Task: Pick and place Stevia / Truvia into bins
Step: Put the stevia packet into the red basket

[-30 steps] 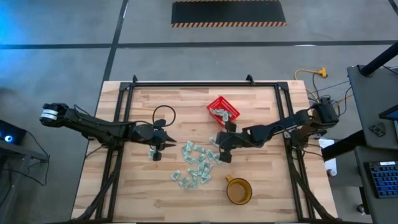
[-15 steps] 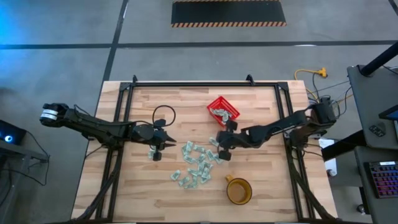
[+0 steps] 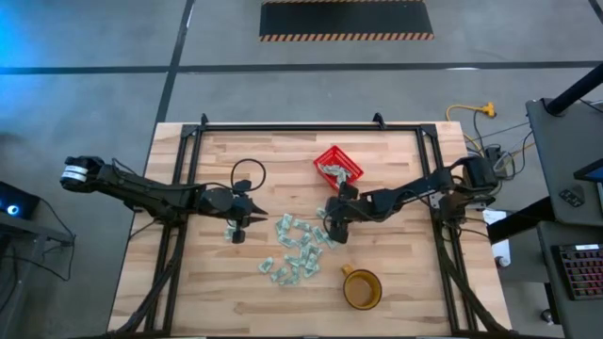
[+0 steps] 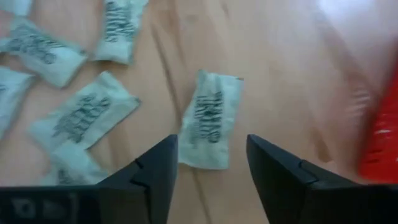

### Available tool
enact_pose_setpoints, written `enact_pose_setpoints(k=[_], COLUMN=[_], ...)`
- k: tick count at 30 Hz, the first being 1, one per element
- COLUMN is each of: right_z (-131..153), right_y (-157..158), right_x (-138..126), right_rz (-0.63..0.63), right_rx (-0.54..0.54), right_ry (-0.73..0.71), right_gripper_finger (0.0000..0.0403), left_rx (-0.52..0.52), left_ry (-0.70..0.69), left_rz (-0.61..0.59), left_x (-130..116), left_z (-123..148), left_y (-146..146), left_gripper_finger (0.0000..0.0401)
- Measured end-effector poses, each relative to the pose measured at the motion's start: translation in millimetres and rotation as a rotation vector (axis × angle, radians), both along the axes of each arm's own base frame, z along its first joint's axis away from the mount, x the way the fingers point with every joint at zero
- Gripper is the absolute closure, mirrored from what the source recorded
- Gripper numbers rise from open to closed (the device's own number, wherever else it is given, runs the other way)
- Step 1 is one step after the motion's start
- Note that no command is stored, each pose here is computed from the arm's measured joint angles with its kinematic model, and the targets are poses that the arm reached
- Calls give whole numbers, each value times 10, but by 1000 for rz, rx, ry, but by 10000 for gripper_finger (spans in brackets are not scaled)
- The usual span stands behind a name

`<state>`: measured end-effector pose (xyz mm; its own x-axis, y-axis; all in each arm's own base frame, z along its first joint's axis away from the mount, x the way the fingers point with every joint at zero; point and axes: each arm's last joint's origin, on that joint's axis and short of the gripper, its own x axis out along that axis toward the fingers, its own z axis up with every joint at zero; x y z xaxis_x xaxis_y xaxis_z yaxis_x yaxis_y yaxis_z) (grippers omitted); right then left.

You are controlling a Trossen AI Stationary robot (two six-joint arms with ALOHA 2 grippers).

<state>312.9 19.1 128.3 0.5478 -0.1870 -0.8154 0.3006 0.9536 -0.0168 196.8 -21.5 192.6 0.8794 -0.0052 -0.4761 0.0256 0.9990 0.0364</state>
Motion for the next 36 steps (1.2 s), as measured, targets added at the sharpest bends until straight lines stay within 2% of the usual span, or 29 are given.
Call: enact_pose_setpoints(k=[5, 12, 16, 23, 31, 36], right_z=[-73, -190, -194, -197, -94, 220], right_y=[9, 5, 8, 6, 8, 4], right_x=[9, 27, 28, 32, 45, 75], right_rz=[3, -13, -10, 12, 51, 93], right_rx=[36, 40, 41, 22, -6, -58], right_ry=[20, 52, 53, 55, 35, -64], right_gripper_finger=[202, 210, 255, 380, 394, 394], left_rx=[0, -3, -4, -5, -5, -5], left_ry=[0, -1, -5, -8, -8, -7], left_rz=[0, 1, 1, 1, 2, 2], left_x=[0, 1, 3, 4, 4, 3], left_z=[0, 1, 5, 7, 6, 5], left_y=[0, 0, 0, -1, -1, 0], left_gripper_finger=[347, 347, 347, 347, 347, 347])
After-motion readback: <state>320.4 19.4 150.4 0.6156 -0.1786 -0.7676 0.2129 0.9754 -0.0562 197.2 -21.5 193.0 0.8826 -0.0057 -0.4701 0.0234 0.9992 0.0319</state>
